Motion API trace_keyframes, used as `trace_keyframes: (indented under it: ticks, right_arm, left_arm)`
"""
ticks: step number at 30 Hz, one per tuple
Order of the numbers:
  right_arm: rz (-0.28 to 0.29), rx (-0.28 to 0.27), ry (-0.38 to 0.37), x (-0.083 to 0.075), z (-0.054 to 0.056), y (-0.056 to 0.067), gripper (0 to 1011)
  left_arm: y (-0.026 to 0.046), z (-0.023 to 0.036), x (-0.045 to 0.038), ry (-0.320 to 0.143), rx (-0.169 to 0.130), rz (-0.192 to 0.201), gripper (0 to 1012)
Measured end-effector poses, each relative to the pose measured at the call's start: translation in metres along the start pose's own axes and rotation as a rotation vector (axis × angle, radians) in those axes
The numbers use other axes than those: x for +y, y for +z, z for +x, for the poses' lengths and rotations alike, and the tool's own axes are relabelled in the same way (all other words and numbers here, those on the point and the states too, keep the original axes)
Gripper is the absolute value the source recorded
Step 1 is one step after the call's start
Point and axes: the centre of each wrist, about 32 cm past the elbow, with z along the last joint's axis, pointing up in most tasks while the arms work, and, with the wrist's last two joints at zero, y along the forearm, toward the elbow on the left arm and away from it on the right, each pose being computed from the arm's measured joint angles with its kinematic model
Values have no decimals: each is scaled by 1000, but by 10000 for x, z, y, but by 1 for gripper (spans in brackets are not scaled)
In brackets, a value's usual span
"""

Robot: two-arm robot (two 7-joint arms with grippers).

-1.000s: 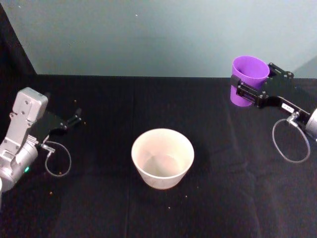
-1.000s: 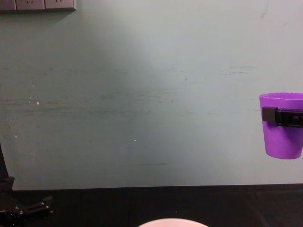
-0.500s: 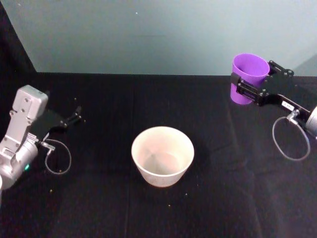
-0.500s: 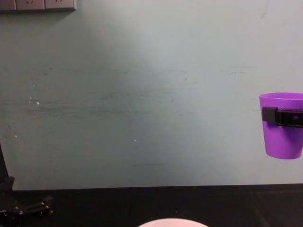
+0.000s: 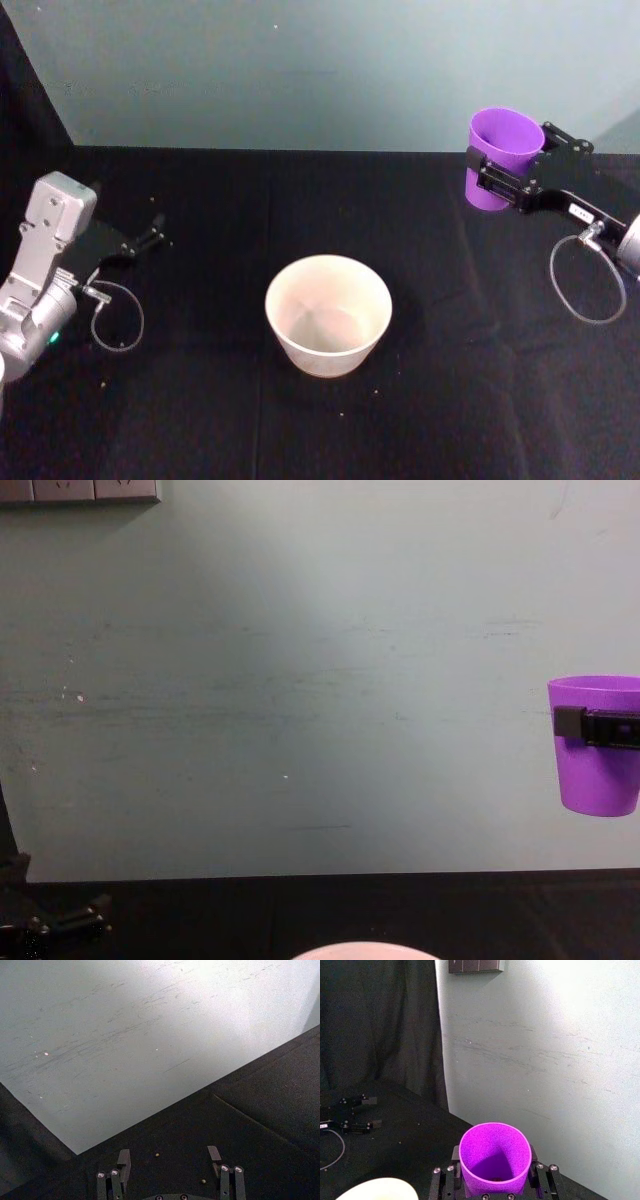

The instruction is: Pick up the cup and pour the mung beans from the cup into the bowl.

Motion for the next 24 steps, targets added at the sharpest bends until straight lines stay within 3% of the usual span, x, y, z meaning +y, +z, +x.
trace_keyframes:
  ticks: [24]
  right_arm:
    - [0,0,0,0,0,0,735]
  left_arm:
    - [0,0,0,0,0,0,1000]
